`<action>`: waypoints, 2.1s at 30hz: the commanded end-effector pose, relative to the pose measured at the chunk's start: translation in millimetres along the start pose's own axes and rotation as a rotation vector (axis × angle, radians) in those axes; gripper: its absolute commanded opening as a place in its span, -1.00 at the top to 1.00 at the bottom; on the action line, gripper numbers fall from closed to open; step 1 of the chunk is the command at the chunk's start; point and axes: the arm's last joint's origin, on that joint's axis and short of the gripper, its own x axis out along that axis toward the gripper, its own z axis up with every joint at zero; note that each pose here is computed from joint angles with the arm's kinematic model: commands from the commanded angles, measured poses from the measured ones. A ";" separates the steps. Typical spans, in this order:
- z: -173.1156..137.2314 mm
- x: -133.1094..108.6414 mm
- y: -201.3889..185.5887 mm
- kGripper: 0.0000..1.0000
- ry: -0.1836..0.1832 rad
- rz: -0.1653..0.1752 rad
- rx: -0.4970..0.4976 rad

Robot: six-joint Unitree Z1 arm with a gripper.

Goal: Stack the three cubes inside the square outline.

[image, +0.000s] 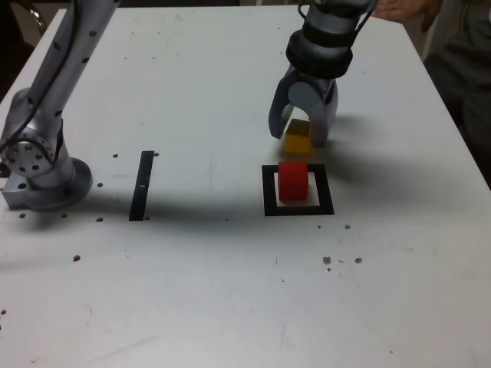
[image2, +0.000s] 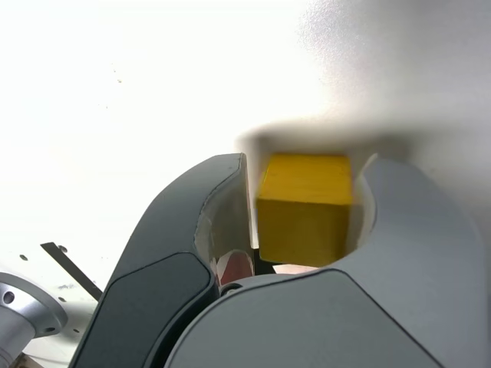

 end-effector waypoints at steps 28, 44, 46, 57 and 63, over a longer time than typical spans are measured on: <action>-30.0 -57.1 -32.1 0.52 -0.092 -0.010 -0.056; -21.3 -67.5 -69.5 0.52 -0.095 -0.100 -0.231; -17.4 -66.6 -73.6 0.52 -0.090 -0.102 -0.233; -7.0 -56.9 -79.3 0.52 -0.052 -0.118 -0.235; -7.1 -52.8 -80.0 0.52 -0.037 -0.127 -0.234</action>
